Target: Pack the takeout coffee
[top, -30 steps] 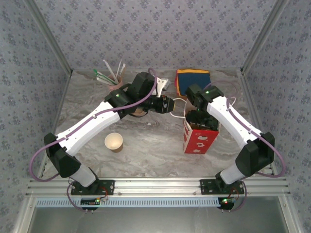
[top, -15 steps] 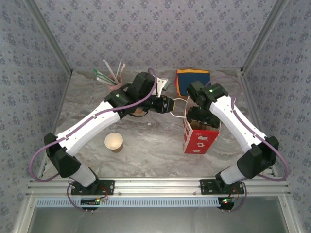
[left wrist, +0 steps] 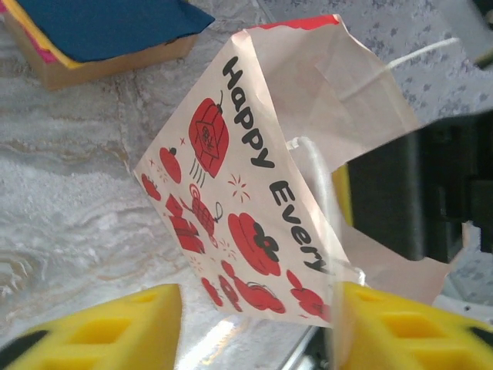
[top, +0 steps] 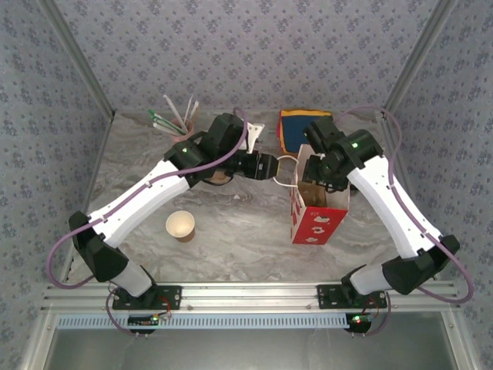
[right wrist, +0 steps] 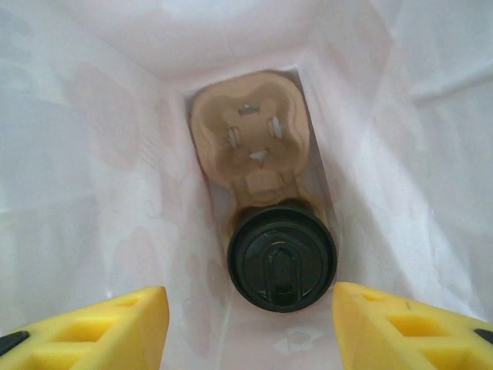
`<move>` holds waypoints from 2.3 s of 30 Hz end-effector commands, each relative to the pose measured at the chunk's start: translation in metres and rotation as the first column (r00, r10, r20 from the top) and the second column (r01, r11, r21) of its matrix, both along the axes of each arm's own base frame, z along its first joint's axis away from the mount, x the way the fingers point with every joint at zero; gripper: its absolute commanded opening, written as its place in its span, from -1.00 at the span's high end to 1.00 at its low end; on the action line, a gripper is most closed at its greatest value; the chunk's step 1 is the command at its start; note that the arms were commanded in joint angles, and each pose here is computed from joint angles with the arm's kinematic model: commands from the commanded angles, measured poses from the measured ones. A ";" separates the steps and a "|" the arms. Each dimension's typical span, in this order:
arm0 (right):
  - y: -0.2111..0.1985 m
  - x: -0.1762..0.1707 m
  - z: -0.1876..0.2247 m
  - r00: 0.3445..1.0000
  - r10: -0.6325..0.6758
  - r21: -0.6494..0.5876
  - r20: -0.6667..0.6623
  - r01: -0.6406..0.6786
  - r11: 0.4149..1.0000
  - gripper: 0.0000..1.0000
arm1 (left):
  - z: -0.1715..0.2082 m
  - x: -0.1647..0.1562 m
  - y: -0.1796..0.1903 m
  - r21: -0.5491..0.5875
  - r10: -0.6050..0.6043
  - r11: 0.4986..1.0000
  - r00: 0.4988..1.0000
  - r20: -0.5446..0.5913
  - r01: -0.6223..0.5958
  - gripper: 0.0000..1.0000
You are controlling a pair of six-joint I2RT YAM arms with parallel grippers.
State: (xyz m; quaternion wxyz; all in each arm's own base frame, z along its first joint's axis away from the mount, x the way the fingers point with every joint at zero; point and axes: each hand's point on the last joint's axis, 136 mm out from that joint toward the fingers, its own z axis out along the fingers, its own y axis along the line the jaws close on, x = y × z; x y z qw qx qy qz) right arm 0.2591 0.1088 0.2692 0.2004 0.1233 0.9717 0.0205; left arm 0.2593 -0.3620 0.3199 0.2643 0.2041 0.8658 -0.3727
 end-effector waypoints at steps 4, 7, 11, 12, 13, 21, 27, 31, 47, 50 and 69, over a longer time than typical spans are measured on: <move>-0.003 0.000 0.052 0.981 0.036 0.053 0.190 -0.046 0.997 0.00 | 0.053 0.004 0.013 -0.064 0.024 0.998 0.997 0.069 -0.020 -0.21; -0.003 -0.001 0.051 0.982 0.051 0.063 0.181 -0.064 0.996 0.02 | 0.057 0.009 0.013 -0.068 0.037 0.997 0.997 0.067 -0.032 -0.31; 0.000 0.000 0.049 0.982 0.074 0.067 0.175 -0.087 0.994 -0.04 | 0.061 0.018 0.020 -0.043 0.065 0.997 0.995 0.074 -0.062 -0.35; 0.001 0.004 0.054 0.977 0.074 0.067 0.200 -0.089 0.994 -0.03 | 0.063 0.023 0.025 -0.040 0.084 0.996 0.993 0.077 -0.081 -0.35; 0.003 0.005 0.058 0.974 0.076 0.081 0.215 -0.095 0.992 0.05 | 0.065 0.029 0.032 -0.037 0.107 0.994 0.991 0.084 -0.104 -0.35; 0.033 0.020 0.096 0.902 0.211 0.111 0.378 -0.270 0.956 0.12 | 0.043 0.109 0.132 0.160 0.361 0.905 0.911 0.201 -0.394 -0.23; 0.052 0.034 0.132 0.816 0.260 0.097 0.516 -0.357 0.929 0.06 | -0.004 0.172 0.216 0.231 0.552 0.772 0.805 0.217 -0.592 0.07; 0.060 0.046 0.139 0.792 0.284 0.074 0.540 -0.381 0.922 0.04 | -0.025 0.212 0.227 0.248 0.550 0.757 0.795 0.257 -0.604 0.21; 0.068 0.082 0.125 0.823 0.294 0.099 0.485 -0.386 0.917 0.02 | -0.075 0.330 0.226 0.317 0.508 0.752 0.815 0.280 -0.577 0.40; 0.065 0.085 0.122 0.832 0.284 0.109 0.476 -0.377 0.920 0.02 | -0.078 0.327 0.222 0.322 0.494 0.762 0.826 0.271 -0.562 0.40; 0.058 0.081 0.118 0.847 0.259 0.123 0.463 -0.351 0.928 -0.01 | -0.106 0.317 0.214 0.462 0.395 0.725 0.858 0.330 -0.511 0.38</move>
